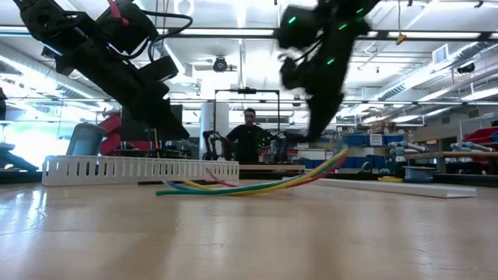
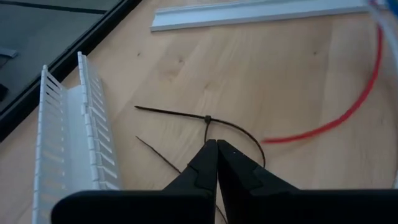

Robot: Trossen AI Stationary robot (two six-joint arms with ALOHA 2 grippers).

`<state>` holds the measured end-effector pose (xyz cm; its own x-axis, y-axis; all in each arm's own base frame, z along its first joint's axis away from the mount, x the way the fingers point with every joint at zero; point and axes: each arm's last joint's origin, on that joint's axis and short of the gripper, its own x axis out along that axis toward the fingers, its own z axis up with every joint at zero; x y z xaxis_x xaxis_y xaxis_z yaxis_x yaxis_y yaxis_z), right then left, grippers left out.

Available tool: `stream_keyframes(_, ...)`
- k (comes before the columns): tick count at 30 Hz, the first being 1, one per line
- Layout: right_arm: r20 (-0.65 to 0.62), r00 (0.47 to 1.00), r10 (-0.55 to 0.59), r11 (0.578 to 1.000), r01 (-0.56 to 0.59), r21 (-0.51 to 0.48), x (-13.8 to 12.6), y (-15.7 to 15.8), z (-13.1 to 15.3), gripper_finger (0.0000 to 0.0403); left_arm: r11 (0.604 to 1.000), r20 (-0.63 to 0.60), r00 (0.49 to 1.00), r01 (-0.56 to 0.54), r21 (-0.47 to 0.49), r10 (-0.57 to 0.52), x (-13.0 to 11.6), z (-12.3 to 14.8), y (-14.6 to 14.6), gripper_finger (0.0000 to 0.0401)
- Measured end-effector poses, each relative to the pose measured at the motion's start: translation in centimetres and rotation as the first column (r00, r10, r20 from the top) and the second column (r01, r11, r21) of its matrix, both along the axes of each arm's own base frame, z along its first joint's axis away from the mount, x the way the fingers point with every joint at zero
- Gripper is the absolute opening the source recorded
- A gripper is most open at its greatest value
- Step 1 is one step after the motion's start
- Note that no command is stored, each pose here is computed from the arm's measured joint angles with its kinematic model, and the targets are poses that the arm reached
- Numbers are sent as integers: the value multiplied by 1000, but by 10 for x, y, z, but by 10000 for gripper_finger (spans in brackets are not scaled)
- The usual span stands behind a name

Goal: Ziptie cables
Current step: Wrap the cable wires with the left black zip tie

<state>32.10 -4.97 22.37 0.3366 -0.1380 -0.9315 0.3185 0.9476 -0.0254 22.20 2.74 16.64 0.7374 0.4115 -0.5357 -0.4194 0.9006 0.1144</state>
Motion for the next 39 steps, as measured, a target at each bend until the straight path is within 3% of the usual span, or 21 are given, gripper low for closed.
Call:
stream_keyframes(6,88,994,-67,998,66,16,-54,21,23,1,1000,-50,999,18,20,-17,-2,-3,0,18)
stream_keyframes(10,98,987,-126,992,124,21,-80,27,17,1,999,-135,990,38,25,-34,-4,-11,0,25)
stream_keyframes(14,81,982,-169,985,166,45,-95,30,-1,1,994,-203,973,107,-30,-111,-2,-24,-3,47)
stream_keyframes(21,156,975,-157,985,144,96,-95,34,-26,2,997,-254,964,72,-43,-80,0,-37,-2,102)
stream_keyframes(26,271,951,-151,986,124,114,-87,34,-26,3,998,-306,951,40,-52,-54,-1,-45,-1,111)
stream_keyframes(32,378,920,-105,991,63,121,-76,34,-22,3,998,-338,941,11,-57,-30,1,-54,-1,84)
stream_keyframes(36,399,912,-93,992,49,120,-68,34,-26,4,998,-304,952,20,-57,-36,4,-53,-1,21)
stream_keyframes(39,384,920,-82,991,34,131,-61,34,-36,4,998,-270,961,45,-32,-52,9,-49,-3,6)
